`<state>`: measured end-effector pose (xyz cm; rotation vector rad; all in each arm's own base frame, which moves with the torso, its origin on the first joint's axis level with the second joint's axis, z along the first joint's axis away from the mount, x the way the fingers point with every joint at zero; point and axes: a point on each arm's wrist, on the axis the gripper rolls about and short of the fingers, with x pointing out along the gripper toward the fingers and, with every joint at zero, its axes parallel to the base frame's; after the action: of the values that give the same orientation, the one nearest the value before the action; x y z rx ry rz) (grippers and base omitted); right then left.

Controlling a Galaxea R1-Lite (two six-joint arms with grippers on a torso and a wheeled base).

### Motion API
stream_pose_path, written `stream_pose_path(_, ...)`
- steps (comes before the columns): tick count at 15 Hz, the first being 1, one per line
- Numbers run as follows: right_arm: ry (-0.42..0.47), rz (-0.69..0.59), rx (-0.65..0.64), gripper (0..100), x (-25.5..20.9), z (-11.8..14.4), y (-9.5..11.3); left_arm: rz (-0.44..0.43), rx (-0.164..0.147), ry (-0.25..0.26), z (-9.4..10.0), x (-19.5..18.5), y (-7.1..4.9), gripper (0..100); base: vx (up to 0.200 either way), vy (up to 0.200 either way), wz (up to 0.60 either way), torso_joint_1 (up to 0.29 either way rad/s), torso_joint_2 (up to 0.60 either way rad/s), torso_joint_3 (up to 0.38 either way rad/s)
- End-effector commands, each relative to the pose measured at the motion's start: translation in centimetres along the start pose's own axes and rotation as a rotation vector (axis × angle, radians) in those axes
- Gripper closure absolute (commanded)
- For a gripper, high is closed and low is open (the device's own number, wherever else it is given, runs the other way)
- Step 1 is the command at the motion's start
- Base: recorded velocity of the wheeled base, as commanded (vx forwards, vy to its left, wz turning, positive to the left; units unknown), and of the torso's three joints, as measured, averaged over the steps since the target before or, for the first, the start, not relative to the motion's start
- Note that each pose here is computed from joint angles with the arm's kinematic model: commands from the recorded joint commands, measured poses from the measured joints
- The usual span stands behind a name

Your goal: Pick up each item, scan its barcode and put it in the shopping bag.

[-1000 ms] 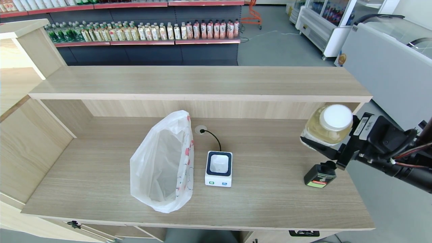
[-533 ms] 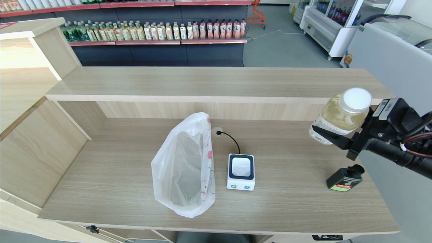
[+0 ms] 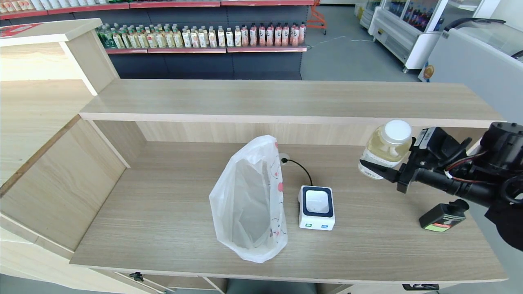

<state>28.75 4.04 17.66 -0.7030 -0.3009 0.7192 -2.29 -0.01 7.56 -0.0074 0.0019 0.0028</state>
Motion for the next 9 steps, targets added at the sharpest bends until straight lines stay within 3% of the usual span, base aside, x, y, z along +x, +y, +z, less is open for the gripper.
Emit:
stream_pose_path(1, -0.001, 0.040, 0.016, 100, 1.4, -2.2, 0.7, 0.000, 0.000, 0.000, 0.0, 0.0, 0.0, 0, 0.000, 0.000, 0.00, 0.000, 0.00, 0.000)
stream_pose_path(9, -0.064, 0.138, -0.022, 100, 4.0, -6.9, 3.4, 0.000, 0.000, 0.000, 0.0, 0.0, 0.0, 0, 0.000, 0.000, 0.00, 0.000, 0.00, 0.000)
